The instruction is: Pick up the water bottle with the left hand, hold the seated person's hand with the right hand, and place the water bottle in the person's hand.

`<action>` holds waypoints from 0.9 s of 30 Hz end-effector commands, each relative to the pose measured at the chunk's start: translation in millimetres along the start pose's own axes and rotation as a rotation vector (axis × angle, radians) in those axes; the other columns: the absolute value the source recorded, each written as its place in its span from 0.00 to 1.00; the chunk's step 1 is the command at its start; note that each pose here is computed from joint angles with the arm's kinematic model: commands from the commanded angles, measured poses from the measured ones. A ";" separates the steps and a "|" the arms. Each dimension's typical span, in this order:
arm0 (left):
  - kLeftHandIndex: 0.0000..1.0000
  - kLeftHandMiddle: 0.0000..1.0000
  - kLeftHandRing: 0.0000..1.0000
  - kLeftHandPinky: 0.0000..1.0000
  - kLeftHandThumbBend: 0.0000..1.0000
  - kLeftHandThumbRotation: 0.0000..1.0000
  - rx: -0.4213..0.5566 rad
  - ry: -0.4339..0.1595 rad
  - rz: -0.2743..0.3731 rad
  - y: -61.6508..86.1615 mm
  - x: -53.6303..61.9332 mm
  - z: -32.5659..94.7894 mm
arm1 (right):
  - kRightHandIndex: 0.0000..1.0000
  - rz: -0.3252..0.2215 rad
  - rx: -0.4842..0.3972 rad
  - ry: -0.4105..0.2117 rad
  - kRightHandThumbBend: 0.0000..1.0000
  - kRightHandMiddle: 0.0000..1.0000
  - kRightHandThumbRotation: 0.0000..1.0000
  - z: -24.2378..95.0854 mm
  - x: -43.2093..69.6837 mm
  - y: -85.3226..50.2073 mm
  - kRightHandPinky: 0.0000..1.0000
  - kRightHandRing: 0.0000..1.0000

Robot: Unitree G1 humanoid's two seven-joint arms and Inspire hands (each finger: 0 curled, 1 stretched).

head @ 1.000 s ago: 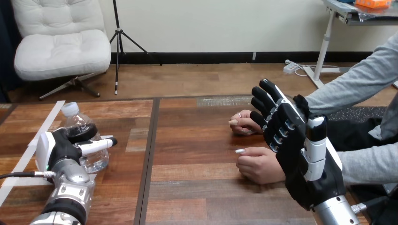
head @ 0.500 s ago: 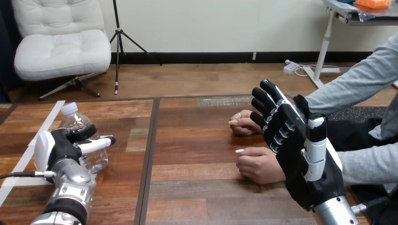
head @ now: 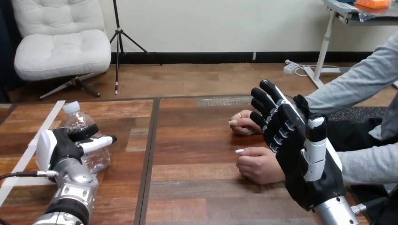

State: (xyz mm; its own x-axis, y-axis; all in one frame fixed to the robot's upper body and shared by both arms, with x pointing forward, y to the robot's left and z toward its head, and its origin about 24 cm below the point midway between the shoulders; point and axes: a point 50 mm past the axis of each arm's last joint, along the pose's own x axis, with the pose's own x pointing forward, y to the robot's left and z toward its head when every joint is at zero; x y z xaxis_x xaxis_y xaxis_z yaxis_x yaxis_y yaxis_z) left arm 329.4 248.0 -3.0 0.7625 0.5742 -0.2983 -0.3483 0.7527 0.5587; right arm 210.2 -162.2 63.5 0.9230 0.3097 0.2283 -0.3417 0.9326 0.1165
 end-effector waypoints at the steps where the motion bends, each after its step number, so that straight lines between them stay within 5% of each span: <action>1: 0.45 0.41 0.35 0.28 0.80 0.00 -0.046 -0.136 0.021 -0.7 0.9 38.7 | 0.96 0.027 -0.010 -0.096 1.00 0.96 1.00 16.6 10.4 5.7 1.00 0.99; 27: 0.44 0.38 0.30 0.22 0.84 0.00 0.012 -0.286 0.101 0.1 -4.4 43.3 | 0.97 0.026 -0.011 -0.090 1.00 0.96 1.00 15.3 10.9 5.9 1.00 1.00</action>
State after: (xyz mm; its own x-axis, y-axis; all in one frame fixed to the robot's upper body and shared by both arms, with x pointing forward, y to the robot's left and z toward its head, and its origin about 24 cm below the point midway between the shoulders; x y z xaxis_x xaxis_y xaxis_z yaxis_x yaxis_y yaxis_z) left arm 332.3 236.0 1.5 0.8050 0.5662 -0.1772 -0.3747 0.7167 0.5881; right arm 210.2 -161.9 63.5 0.9230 0.3098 0.2282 -0.3419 0.9324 0.1169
